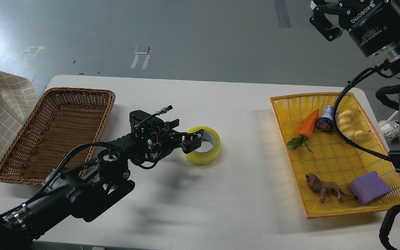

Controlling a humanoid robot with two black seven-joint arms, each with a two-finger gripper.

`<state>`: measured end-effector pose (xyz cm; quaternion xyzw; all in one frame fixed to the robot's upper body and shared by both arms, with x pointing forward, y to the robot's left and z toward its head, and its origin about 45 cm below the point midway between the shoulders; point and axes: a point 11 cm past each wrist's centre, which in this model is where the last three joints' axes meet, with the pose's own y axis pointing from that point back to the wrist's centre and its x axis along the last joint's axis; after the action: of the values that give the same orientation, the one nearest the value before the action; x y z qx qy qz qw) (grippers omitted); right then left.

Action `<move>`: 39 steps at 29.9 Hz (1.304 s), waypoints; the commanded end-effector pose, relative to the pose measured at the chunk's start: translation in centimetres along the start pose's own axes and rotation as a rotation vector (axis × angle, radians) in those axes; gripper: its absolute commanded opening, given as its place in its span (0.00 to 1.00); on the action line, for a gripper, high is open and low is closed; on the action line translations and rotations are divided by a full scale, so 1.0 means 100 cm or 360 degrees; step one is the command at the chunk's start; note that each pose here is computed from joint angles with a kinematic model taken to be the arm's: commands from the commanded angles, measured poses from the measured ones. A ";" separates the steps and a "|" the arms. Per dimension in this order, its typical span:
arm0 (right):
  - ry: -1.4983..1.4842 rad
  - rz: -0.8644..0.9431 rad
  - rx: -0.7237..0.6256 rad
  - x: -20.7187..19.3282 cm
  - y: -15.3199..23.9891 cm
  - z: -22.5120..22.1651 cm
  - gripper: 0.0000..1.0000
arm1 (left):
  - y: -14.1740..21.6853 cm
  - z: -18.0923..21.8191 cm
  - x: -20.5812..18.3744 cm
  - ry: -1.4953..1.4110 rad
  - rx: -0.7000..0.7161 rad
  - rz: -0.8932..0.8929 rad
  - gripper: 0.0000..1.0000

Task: Place and transfer tape with both arms
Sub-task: 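Close the left gripper on the rim of the tape roll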

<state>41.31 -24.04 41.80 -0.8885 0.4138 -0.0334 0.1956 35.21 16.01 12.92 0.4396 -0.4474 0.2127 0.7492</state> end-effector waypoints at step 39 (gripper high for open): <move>0.0033 0.0089 -0.0021 0.013 0.030 0.002 1.00 | -0.021 -0.005 0.009 -0.0127 0.0021 -0.0156 0.58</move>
<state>40.00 -26.61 40.36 -0.8777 0.4399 -0.0337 0.1870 37.25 15.27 12.46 0.4752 -0.4517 0.1615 0.7376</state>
